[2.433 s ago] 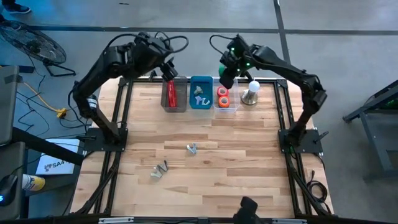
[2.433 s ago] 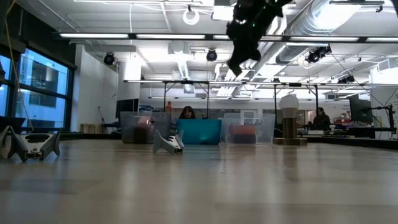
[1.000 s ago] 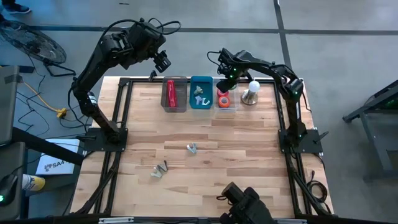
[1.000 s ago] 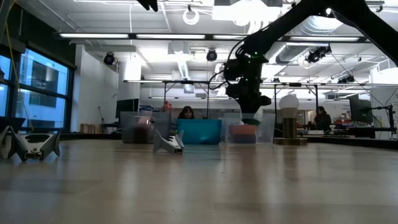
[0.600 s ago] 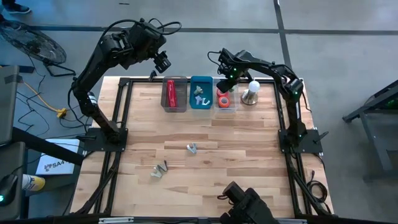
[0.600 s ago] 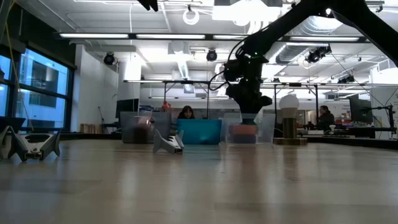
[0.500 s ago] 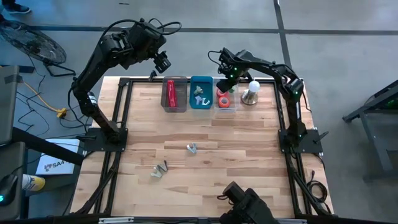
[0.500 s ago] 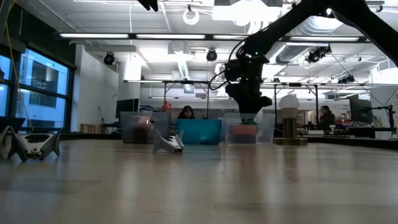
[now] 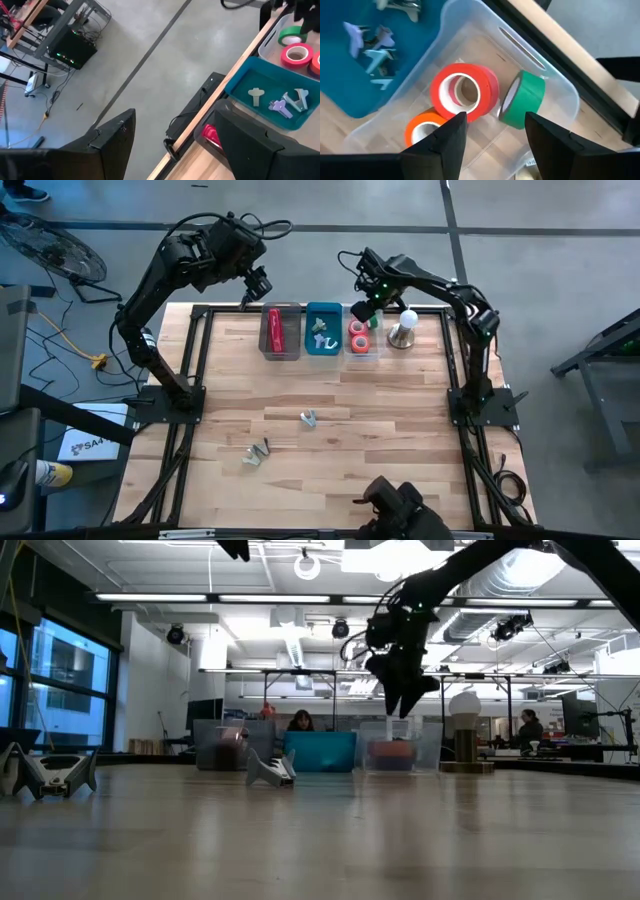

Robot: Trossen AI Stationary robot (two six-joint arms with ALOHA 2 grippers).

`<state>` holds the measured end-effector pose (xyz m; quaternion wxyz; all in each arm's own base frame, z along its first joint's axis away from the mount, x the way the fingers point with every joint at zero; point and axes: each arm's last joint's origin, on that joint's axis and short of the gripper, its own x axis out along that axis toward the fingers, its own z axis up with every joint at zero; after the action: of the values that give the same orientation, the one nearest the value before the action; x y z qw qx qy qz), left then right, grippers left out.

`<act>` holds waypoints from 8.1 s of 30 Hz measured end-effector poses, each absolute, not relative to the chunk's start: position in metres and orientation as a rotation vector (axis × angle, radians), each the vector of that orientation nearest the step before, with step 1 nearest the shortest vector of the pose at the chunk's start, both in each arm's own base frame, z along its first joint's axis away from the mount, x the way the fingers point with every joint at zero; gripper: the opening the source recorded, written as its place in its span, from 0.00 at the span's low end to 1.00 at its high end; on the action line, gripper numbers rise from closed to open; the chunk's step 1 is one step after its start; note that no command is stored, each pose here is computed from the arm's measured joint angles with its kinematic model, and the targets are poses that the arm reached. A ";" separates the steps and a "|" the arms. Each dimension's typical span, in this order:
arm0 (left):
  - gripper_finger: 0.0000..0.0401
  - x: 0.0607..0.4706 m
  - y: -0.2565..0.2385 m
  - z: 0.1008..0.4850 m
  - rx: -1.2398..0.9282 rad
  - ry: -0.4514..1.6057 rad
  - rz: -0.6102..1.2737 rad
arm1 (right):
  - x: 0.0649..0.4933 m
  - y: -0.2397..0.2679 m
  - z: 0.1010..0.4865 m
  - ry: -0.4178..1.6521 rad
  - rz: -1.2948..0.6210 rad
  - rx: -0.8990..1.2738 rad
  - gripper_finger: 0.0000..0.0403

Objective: Pick and place Stapler, Stapler remover, tape
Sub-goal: Put the blue staple remover into the blue bin, then put the gray staple remover into the blue bin

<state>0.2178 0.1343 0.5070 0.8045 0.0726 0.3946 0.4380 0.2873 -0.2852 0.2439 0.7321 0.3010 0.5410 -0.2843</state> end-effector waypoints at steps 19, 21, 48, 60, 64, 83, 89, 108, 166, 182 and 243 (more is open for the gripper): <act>0.66 0.209 0.128 0.502 0.087 0.912 0.923 | 0.333 -0.195 0.289 1.105 -0.502 0.567 0.48; 0.66 0.208 0.128 0.502 0.080 0.906 0.928 | 0.342 -0.181 0.290 1.101 -0.480 0.547 0.48; 0.66 0.206 0.126 0.504 -0.005 0.857 0.924 | 0.400 -0.017 0.229 0.990 -0.487 0.607 0.48; 0.66 0.207 0.126 0.504 -0.001 0.851 0.934 | 0.391 0.017 0.172 0.852 -0.492 0.719 0.48; 0.66 0.207 0.126 0.504 -0.002 0.850 0.932 | 0.391 0.027 0.166 0.770 -0.461 0.684 0.48; 0.66 0.207 0.126 0.504 0.003 0.854 0.924 | 0.396 0.069 0.142 0.668 -0.486 0.608 0.48; 0.66 0.207 0.126 0.504 0.004 0.855 0.919 | 0.398 0.072 0.138 0.650 -0.493 0.604 0.48; 0.66 0.207 0.126 0.504 0.021 0.865 0.904 | 0.408 0.069 0.108 0.624 -0.531 0.569 0.47; 0.66 0.209 0.126 0.505 0.025 0.854 0.870 | 0.387 0.004 0.215 0.551 -0.470 0.303 0.07; 0.66 0.210 0.126 0.506 -0.001 0.820 0.881 | 0.366 -0.121 0.214 0.644 -0.533 0.222 0.07; 0.66 0.208 0.125 0.504 -0.105 0.802 0.932 | 0.344 -0.233 0.175 0.465 -0.456 0.506 0.34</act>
<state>0.2079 0.1254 0.5036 0.8155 -0.0493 0.3761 0.4371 0.3438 -0.2326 0.1749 0.9162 0.2459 0.2258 -0.2216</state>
